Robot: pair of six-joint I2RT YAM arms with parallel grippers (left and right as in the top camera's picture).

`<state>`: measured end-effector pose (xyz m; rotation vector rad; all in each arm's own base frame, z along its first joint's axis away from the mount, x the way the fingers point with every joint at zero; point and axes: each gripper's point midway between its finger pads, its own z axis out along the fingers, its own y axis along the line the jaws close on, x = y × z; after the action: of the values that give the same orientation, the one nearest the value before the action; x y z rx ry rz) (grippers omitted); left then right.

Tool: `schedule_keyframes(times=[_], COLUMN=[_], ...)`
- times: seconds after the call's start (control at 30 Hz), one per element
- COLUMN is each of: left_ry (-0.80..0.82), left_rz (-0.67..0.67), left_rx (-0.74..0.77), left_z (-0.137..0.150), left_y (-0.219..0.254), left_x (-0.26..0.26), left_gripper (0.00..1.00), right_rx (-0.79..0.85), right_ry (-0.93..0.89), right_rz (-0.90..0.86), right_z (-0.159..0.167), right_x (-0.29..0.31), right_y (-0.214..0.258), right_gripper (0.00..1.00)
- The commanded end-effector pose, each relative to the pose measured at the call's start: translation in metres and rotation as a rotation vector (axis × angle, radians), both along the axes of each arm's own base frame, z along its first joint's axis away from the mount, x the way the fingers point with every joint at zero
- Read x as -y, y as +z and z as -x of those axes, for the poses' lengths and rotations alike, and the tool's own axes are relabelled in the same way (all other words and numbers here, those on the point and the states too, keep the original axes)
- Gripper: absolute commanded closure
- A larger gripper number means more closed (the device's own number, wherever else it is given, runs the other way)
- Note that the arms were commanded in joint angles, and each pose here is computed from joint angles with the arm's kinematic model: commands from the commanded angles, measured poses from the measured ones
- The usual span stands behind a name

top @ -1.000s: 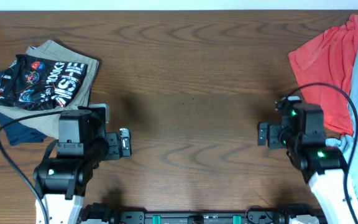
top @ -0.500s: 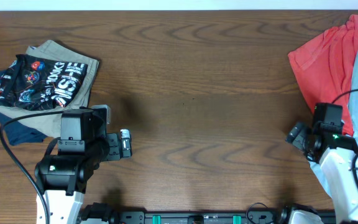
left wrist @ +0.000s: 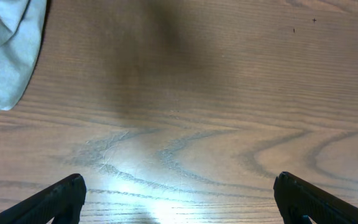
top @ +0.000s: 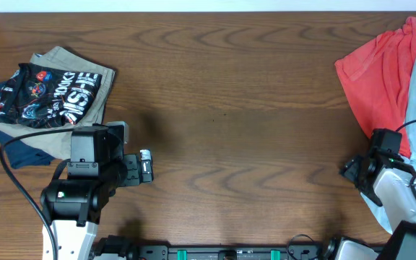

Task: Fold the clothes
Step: 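Reach the right gripper to the light-blue shirt on the right pile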

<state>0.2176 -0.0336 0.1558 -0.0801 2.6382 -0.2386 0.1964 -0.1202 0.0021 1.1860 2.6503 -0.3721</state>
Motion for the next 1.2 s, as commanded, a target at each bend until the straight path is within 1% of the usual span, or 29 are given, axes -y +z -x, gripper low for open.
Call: schedule_keyframes(times=[0.0, 0.13, 0.17, 0.2, 0.23, 0.27, 0.3, 0.37, 0.4, 0.47, 0.57, 0.63, 0.7, 0.77, 0.87, 0.93, 1.07, 1.17], left_ry=[0.008, 0.008, 0.008, 0.008, 0.008, 0.008, 0.008, 0.008, 0.008, 0.008, 0.008, 0.009, 0.009, 0.009, 0.008, 0.008, 0.008, 0.008], left_rz=[0.014, 0.014, 0.014, 0.014, 0.014, 0.014, 0.014, 0.014, 0.014, 0.014, 0.014, 0.014, 0.014, 0.014, 0.014, 0.014, 0.013, 0.013], left_rx=[0.011, 0.012, 0.012, 0.012, 0.012, 0.012, 0.012, 0.012, 0.012, 0.012, 0.012, 0.012, 0.012, 0.012, 0.012, 0.012, 0.012, 0.012], left_z=[-0.002, -0.002, -0.002, -0.002, -0.002, -0.002, -0.002, -0.002, -0.002, -0.002, -0.002, -0.002, -0.002, -0.002, -0.002, -0.002, -0.002, -0.002], left_y=[0.006, 0.006, 0.006, 0.006, 0.006, 0.006, 0.006, 0.006, 0.006, 0.006, 0.006, 0.006, 0.006, 0.006, 0.006, 0.006, 0.006, 0.006], left_x=[0.001, 0.001, 0.001, 0.001, 0.001, 0.001, 0.001, 0.001, 0.001, 0.001, 0.001, 0.001, 0.001, 0.001, 0.001, 0.001, 0.0, 0.0], left_gripper=[0.02, 0.02, 0.02, 0.02, 0.02, 0.02, 0.02, 0.02, 0.02, 0.02, 0.02, 0.02, 0.02, 0.02, 0.02, 0.02, 0.02, 0.02], right_rx=[-0.028, -0.032, -0.036, -0.043, -0.049, -0.054, -0.055, -0.049, -0.046, -0.03, 0.019, 0.07, 0.126, 0.2, 0.279, 0.305, 0.309, 0.324], right_ry=[-0.046, -0.108, -0.127, -0.141, -0.154, -0.163, -0.169, -0.172, -0.171, -0.164, -0.148, -0.13, -0.11, -0.08, -0.003, 0.052, 0.16, 0.178], right_rz=[0.011, 0.008, 0.005, 0.002, -0.002, -0.008, -0.013, -0.028, -0.037, -0.069, -0.143, -0.215, -0.275, -0.322, -0.334, -0.317, -0.277, -0.262], right_z=[0.012, 0.026, 0.031, 0.035, 0.04, 0.043, 0.045, 0.045, 0.044, 0.041, 0.029, 0.014, -0.002, -0.023, -0.048, -0.059, -0.066, -0.07], right_x=[0.007, 0.015, 0.017, 0.018, 0.019, 0.019, 0.018, 0.017, 0.015, 0.01, 0.0, -0.01, -0.016, -0.019, -0.017, -0.014, -0.01, -0.008], right_y=[-0.008, -0.016, -0.019, -0.02, -0.022, -0.024, -0.025, -0.026, -0.027, -0.028, -0.028, -0.022, -0.008, 0.018, 0.06, 0.086, 0.127, 0.148], right_gripper=[0.23, 0.27, 0.3, 0.36, 0.44, 0.55, 0.62, 0.76, 0.8, 0.98, 0.99, 0.99, 0.99, 0.99, 0.99, 0.99, 0.99, 0.99])
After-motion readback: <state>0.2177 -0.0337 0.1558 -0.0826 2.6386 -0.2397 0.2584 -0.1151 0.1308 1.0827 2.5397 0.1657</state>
